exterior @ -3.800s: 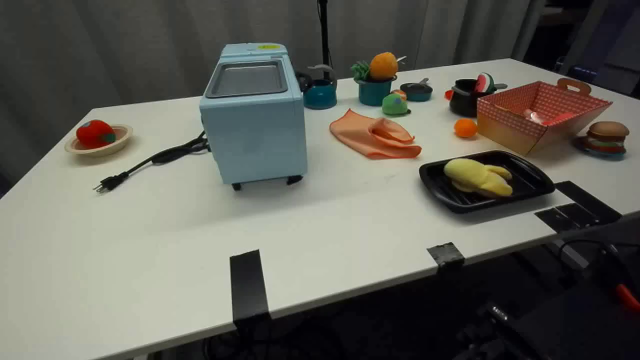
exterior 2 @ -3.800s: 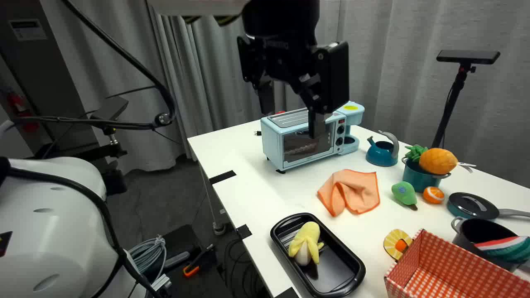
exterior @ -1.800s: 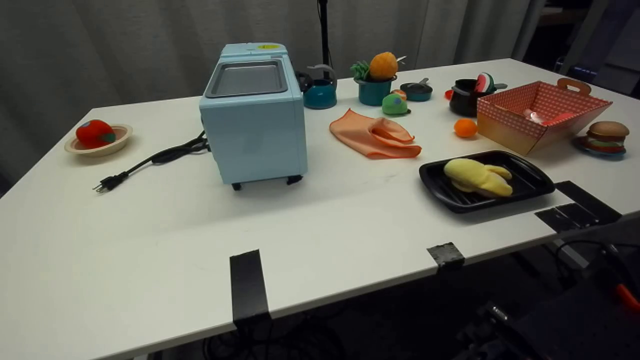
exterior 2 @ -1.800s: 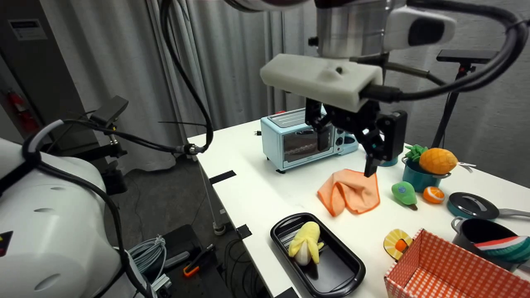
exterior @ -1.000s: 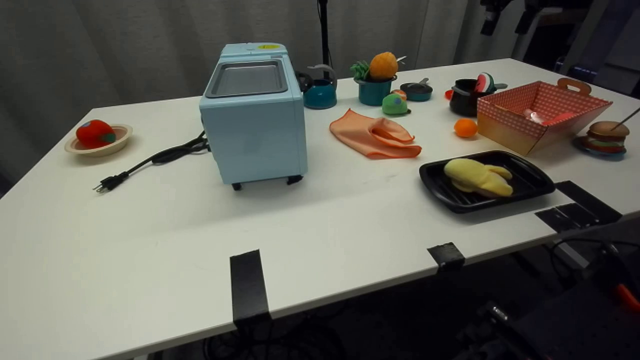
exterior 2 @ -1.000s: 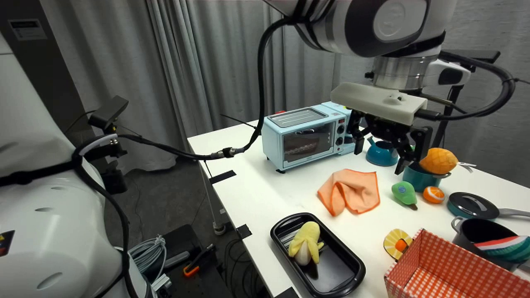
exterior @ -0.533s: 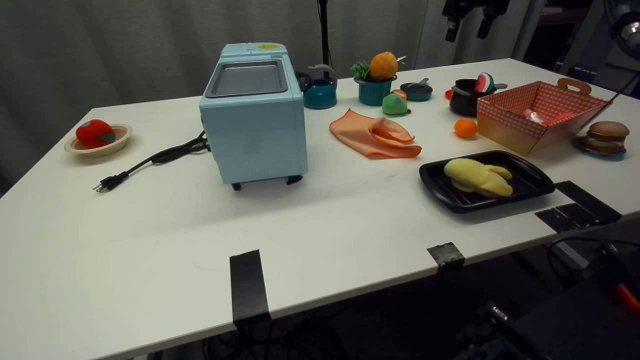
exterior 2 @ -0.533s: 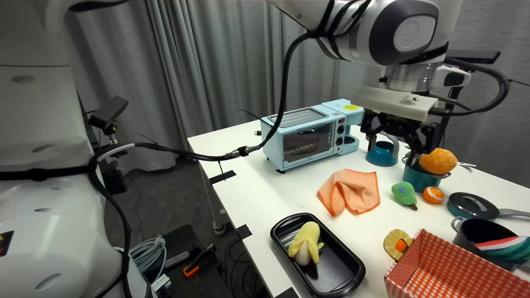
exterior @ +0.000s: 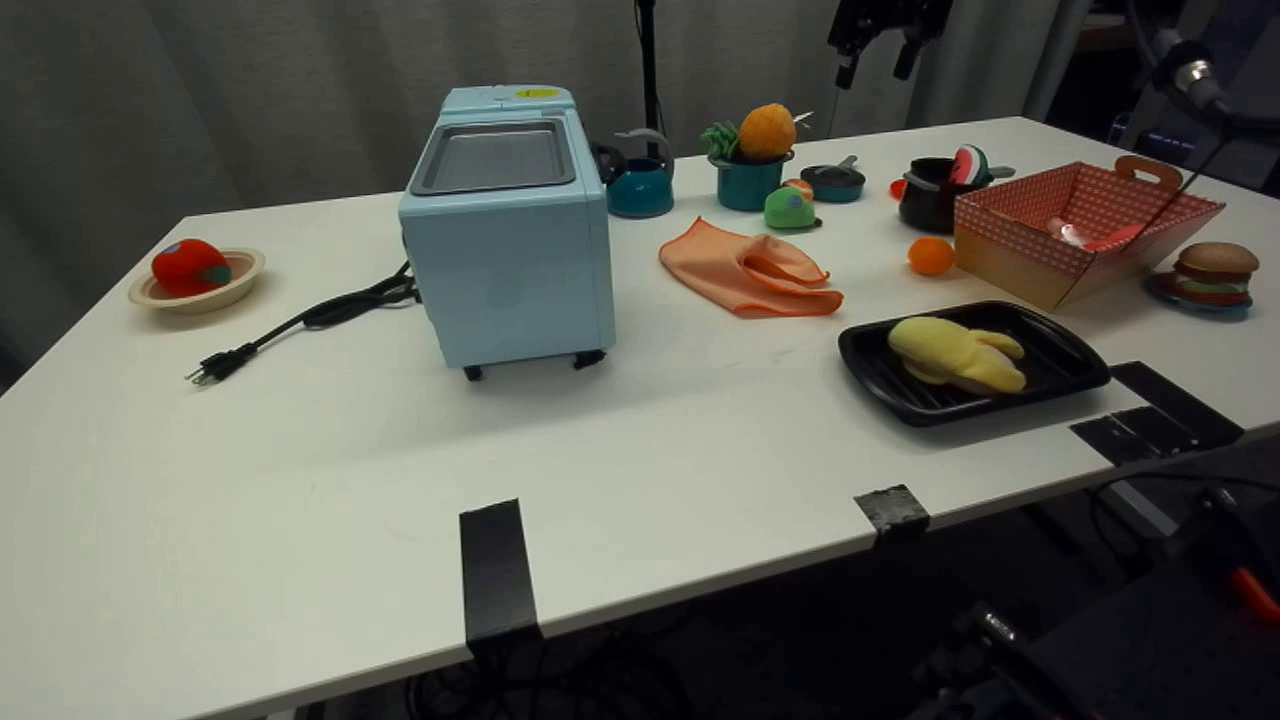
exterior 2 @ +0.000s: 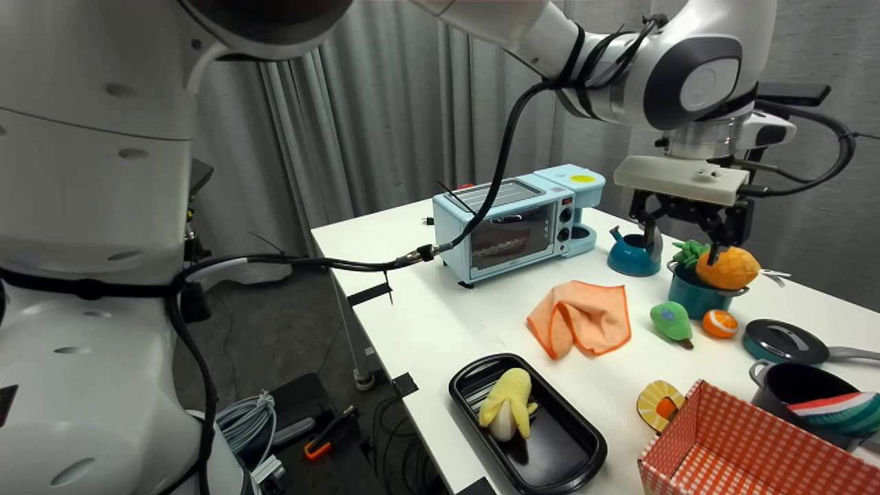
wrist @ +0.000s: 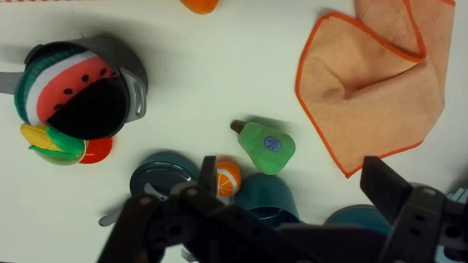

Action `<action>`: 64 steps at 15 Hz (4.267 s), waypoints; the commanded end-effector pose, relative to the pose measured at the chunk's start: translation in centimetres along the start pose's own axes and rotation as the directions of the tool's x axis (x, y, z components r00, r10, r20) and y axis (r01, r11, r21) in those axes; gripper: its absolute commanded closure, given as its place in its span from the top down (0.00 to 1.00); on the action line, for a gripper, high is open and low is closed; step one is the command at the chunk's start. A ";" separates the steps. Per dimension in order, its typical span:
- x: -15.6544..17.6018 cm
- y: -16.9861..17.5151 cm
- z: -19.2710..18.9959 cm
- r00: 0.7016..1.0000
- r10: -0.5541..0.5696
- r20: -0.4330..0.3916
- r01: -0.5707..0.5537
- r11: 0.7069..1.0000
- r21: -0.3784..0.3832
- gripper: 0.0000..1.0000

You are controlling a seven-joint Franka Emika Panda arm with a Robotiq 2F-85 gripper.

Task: Remove the pineapple toy from the blue pot and place it in the basket

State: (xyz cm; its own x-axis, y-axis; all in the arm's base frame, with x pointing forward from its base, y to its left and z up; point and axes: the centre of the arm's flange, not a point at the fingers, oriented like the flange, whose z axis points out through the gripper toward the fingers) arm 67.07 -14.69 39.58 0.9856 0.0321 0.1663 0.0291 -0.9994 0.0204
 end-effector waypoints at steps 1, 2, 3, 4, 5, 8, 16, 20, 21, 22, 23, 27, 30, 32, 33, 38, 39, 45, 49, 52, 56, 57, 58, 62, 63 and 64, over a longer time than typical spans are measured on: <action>4.8 0.9 2.1 0.998 0.013 -0.067 -0.014 1.000 -0.008 1.00; 5.7 0.8 2.5 0.996 0.010 -0.083 -0.011 1.000 -0.016 1.00; 6.4 0.9 3.2 0.995 0.009 -0.095 -0.011 1.000 -0.019 1.00; 7.1 0.8 3.4 0.994 0.006 -0.112 -0.009 1.000 -0.022 1.00; 7.8 0.7 4.1 0.992 0.002 -0.124 -0.005 1.000 -0.028 1.00; 9.6 0.6 4.9 0.985 -0.018 -0.170 0.010 0.999 -0.048 1.00; 12.0 1.3 8.3 0.963 -0.021 -0.267 0.007 0.998 -0.055 1.00; 12.8 2.4 10.5 0.951 -0.020 -0.308 -0.003 0.997 -0.073 1.00; 13.7 3.1 10.8 0.948 -0.017 -0.319 -0.008 0.997 -0.074 1.00; 14.4 3.6 11.2 0.946 -0.011 -0.325 -0.013 0.997 -0.072 1.00; 14.9 3.9 11.6 0.944 -0.011 -0.331 -0.014 0.997 -0.072 1.00; 17.5 5.4 12.7 0.938 0.016 -0.346 -0.030 0.999 -0.037 1.00; 19.2 6.5 13.4 0.945 0.039 -0.325 -0.038 0.999 0.009 1.00; 19.6 6.9 13.7 0.953 0.047 -0.301 -0.037 0.999 0.039 1.00; 19.7 7.1 13.7 0.956 0.050 -0.289 -0.037 0.998 0.053 1.00; 19.4 7.9 13.9 0.964 0.050 -0.261 -0.027 0.995 0.092 0.66; 19.4 8.0 13.9 0.965 0.051 -0.258 -0.026 0.995 0.096 0.58; 19.0 9.3 13.6 0.962 0.060 -0.268 -0.034 0.994 0.102 0.12; 18.7 10.5 13.2 0.959 0.076 -0.274 -0.050 0.994 0.102 0.00; 18.5 11.3 13.1 0.956 0.085 -0.280 -0.059 0.993 0.099 0.01; 18.4 12.0 13.0 0.950 0.092 -0.300 -0.063 0.992 0.107 0.01; 18.4 12.1 13.0 0.947 0.091 -0.307 -0.060 0.992 0.109 0.01; 13.3 8.8 9.2 0.945 0.092 -0.313 -0.058 0.992 0.115 0.01; 15.3 9.8 6.0 0.935 0.108 -0.339 -0.068 0.989 0.129 0.01; 15.4 9.8 5.3 0.932 0.115 -0.344 -0.074 0.989 0.129 0.01; 15.4 9.8 5.0 0.931 0.124 -0.342 -0.082 0.988 0.134 0.01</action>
State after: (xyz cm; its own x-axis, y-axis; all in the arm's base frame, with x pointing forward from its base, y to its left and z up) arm 81.10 -22.90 35.27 0.8680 -0.0675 0.4920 -0.0278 -0.9958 -0.0874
